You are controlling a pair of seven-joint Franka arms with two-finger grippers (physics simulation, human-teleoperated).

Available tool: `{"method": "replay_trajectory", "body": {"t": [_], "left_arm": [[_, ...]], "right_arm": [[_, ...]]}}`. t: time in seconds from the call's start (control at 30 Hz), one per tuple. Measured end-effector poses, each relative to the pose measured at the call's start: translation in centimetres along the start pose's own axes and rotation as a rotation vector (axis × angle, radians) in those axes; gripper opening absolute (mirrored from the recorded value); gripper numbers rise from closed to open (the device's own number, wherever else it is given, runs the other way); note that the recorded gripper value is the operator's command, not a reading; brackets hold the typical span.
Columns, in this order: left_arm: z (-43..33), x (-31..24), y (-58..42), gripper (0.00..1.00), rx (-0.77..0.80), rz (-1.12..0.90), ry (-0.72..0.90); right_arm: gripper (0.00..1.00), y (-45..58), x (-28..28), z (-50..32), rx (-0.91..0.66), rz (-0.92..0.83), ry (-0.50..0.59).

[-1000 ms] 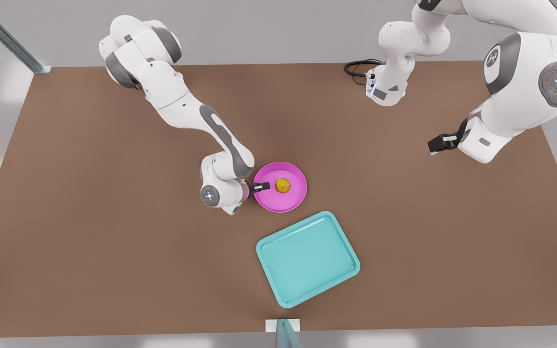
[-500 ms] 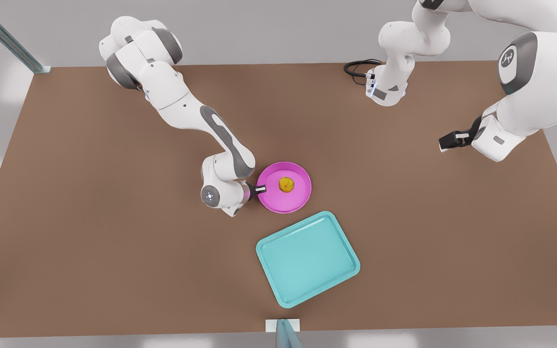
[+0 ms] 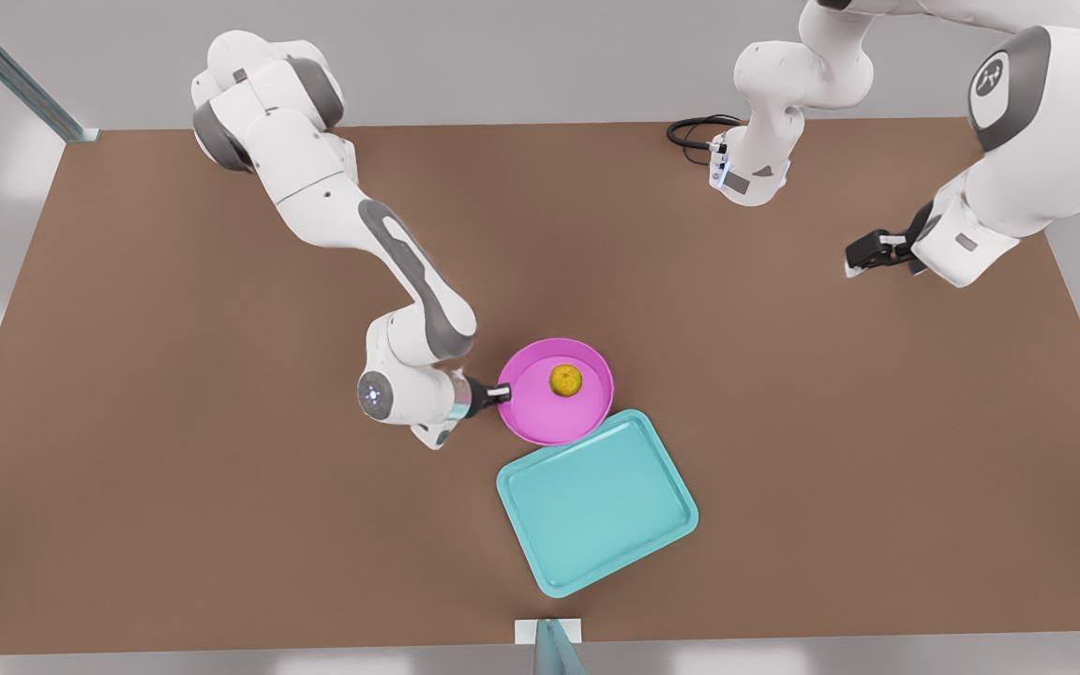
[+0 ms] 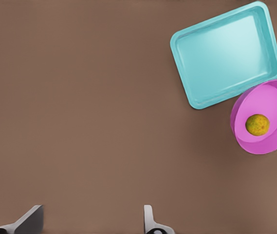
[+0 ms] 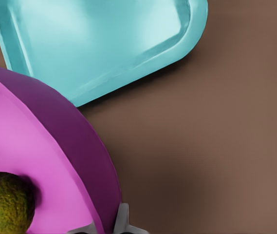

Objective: Place the orange on the plate with the left arm and the plate on the tray with the right arm

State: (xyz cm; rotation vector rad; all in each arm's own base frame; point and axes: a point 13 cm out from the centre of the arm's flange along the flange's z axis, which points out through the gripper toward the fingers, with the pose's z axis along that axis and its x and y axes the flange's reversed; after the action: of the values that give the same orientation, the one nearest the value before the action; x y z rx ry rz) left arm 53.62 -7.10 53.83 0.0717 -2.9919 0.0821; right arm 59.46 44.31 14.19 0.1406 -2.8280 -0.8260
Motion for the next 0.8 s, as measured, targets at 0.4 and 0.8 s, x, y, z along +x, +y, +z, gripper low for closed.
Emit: {"method": "replay_trajectory", "body": {"t": [0.4,0.8], "left_arm": [[-0.9,-0.1,1.5,1.00,-0.055,-0.001,-0.030],[-0.7,0.2,2.7,1.00,-0.060,-0.012,-0.010]], "right_arm": [[0.21,1.9,-12.5,1.5,-0.093,-0.003,-0.236],[1.00,2.0,-15.5,1.2,-0.277,0.211,-0.301]]}}
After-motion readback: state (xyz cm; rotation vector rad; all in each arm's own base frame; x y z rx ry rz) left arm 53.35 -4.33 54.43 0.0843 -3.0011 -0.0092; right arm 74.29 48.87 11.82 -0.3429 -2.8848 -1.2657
